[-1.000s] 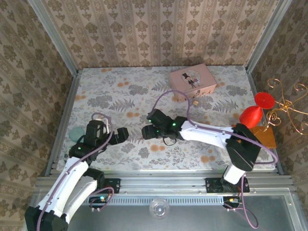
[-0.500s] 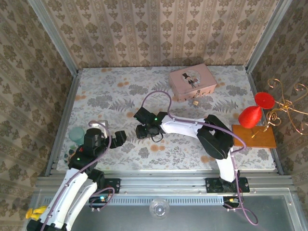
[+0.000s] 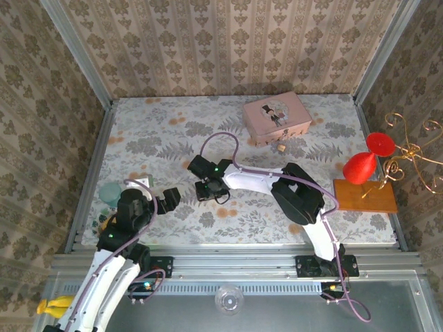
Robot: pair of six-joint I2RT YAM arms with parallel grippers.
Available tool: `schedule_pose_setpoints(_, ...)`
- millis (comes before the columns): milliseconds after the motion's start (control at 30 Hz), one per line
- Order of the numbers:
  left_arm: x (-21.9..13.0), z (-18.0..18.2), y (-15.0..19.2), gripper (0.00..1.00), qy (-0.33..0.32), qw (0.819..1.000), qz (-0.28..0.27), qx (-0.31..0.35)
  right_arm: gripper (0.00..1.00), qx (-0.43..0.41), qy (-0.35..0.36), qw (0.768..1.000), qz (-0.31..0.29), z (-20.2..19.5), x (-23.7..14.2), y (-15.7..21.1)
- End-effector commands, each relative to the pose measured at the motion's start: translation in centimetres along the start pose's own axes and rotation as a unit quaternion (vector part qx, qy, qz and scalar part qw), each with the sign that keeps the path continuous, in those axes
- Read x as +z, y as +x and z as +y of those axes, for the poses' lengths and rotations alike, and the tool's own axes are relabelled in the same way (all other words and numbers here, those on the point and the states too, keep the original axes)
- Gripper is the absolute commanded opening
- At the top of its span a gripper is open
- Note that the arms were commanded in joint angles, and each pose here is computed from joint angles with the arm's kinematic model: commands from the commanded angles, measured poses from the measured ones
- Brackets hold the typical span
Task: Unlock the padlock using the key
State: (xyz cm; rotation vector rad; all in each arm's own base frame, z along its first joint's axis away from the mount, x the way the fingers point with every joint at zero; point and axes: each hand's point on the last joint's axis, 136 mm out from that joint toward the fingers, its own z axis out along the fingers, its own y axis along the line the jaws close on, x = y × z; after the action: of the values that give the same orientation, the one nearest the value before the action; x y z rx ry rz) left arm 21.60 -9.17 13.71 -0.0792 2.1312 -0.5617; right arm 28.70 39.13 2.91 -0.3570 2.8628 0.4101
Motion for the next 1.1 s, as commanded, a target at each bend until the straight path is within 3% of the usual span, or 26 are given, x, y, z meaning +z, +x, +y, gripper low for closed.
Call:
schedule_pose_setpoints(0,0.0,0.6,0.0,1.0,-0.011,1.0,-0.008,0.002,0.34,0.001,0.03,0.999,0.016,-1.0,0.5,0.3)
schedule_pose_setpoints(767,0.1,1.4,-0.1,1.0,-0.023,1.0,-0.013,-0.013,0.21,-0.016,0.046,0.998,0.042,-0.4,2.3,2.5)
schedule_pose_setpoints(1067,0.2,1.5,-0.1,1.0,-0.023,1.0,-0.013,-0.016,0.1,-0.012,0.038,0.999,0.027,0.0,1.4,2.4)
